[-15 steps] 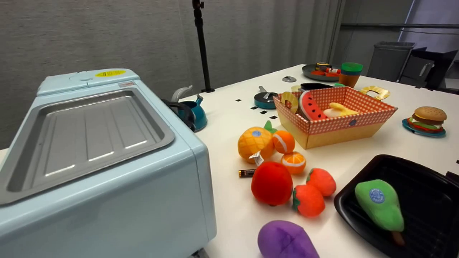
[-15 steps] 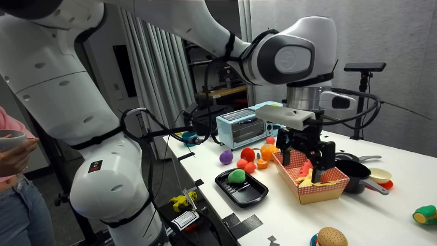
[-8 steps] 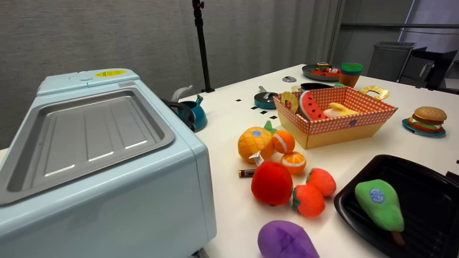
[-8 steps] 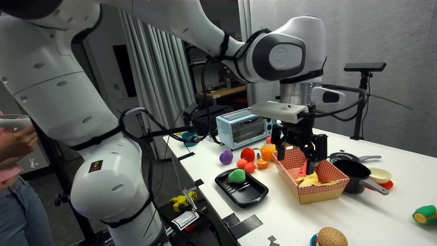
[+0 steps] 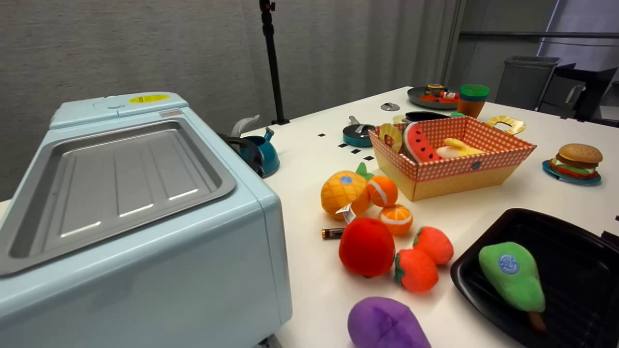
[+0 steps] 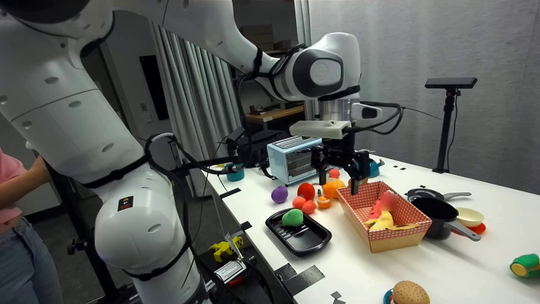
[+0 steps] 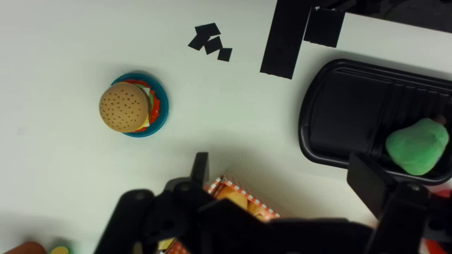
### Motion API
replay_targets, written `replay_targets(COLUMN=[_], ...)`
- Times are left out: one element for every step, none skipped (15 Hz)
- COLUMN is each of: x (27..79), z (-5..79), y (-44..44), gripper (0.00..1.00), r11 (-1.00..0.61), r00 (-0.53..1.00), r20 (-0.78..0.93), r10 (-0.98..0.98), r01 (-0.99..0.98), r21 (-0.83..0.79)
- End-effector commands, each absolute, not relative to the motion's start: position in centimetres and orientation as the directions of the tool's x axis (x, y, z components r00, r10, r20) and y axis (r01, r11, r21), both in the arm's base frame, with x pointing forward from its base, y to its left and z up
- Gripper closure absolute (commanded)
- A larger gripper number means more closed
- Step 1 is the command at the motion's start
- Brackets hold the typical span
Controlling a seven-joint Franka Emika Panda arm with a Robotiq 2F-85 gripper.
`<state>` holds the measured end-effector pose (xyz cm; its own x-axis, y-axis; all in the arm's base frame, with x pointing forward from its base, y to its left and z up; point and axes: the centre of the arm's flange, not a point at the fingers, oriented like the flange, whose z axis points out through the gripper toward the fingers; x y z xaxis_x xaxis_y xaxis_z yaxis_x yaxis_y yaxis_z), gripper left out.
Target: Take the pear plush toy and place it in the box
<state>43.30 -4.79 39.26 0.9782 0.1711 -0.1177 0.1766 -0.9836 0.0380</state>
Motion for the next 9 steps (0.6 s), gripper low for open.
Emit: replay_targets(x=[42.8, 42.8, 42.8, 42.8, 42.8, 42.8, 42.8, 42.7, 42.7], z=[38.7, 38.5, 38.3, 38.1, 37.9, 37.8, 37.5, 37.3, 37.1], y=[0.0, 1.2, 2.3, 3.4, 4.3, 5.2, 6.1, 6.8, 7.5], gripper=[0.0, 0.0, 0.0, 0.0, 0.0, 0.0, 0.0, 0.0, 0.0], r11=[-0.962, -0.954, -0.946, -0.939, -0.931, -0.925, -0.918, -0.911, -0.904], r00=[0.954, 0.946, 0.937, 0.929, 0.922, 0.915, 0.909, 0.902, 0.894], r20=[-0.136, -0.139, -0.144, -0.143, -0.141, -0.138, -0.136, -0.136, -0.138], r10=[0.269, 0.293, 0.318, 0.341, 0.361, 0.378, 0.394, 0.411, 0.427], r01=[0.273, 0.298, 0.323, 0.345, 0.364, 0.38, 0.395, 0.41, 0.426], r21=[0.017, 0.016, 0.01, 0.005, -0.004, -0.015, -0.026, -0.033, -0.036])
